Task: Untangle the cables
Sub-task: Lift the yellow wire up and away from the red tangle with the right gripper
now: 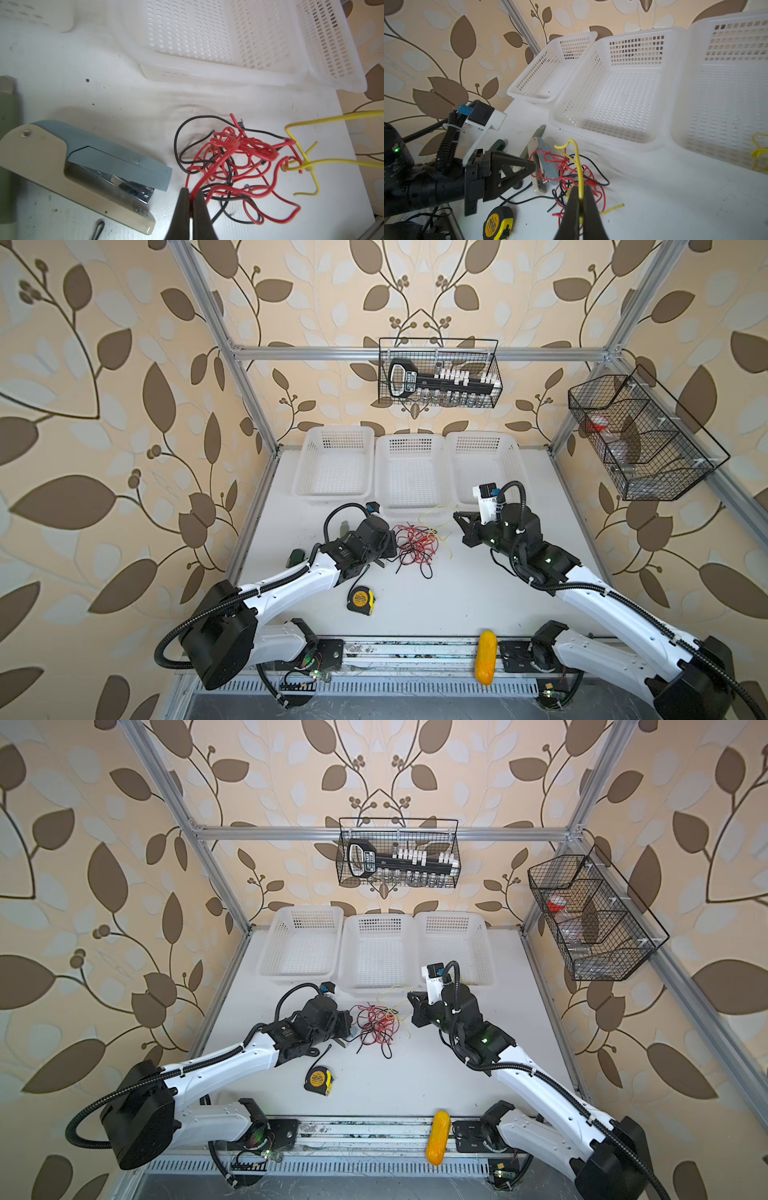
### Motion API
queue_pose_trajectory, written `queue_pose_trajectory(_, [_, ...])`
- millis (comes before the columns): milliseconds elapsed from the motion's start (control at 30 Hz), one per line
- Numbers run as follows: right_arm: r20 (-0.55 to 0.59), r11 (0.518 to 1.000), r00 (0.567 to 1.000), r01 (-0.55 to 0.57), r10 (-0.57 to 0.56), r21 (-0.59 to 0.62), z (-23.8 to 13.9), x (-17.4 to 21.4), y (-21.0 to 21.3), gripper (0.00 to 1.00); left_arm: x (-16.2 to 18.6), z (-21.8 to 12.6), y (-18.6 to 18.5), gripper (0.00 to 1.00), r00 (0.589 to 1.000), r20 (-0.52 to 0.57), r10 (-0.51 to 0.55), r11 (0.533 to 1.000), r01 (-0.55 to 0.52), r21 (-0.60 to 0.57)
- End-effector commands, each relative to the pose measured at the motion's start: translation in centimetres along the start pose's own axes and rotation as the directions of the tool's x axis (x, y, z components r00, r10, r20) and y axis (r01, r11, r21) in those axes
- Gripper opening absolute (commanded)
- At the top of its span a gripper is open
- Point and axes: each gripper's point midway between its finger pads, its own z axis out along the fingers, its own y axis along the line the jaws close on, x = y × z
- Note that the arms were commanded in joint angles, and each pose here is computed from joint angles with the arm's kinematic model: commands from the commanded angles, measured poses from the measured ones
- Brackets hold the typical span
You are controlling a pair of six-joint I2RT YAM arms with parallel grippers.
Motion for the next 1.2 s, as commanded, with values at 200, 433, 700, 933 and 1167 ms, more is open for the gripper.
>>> queue_pose_trajectory(200, [0.092,0.998,0.995,0.027,-0.023,-0.050,0.8,-3.6,1.8,0.00,-1.2,-1.0,-2.0,0.51,0.998,0.042,0.043,0.993,-0.047,0.111])
queue_pose_trajectory(433, [0.064,0.990,0.998,0.034,-0.025,-0.139,1.2,-3.2,3.5,0.00,-2.3,-1.3,-3.6,0.77,0.995,0.083,0.059,0.983,-0.073,0.171])
queue_pose_trajectory(700, [0.065,0.973,0.998,0.036,-0.021,-0.228,0.8,-3.4,5.3,0.00,-3.7,-0.4,-5.1,0.75,0.988,0.137,0.068,0.973,-0.096,0.211])
queue_pose_trajectory(933, [0.078,0.963,0.997,0.021,0.000,-0.267,0.6,-3.5,6.3,0.00,-2.3,2.5,-5.1,0.64,0.993,0.083,0.082,0.974,-0.097,0.203])
queue_pose_trajectory(1167, [0.133,0.966,0.988,-0.035,0.072,-0.257,0.1,-4.5,5.9,0.00,-0.5,4.6,-4.1,0.02,0.998,0.032,0.062,0.984,-0.067,0.166])
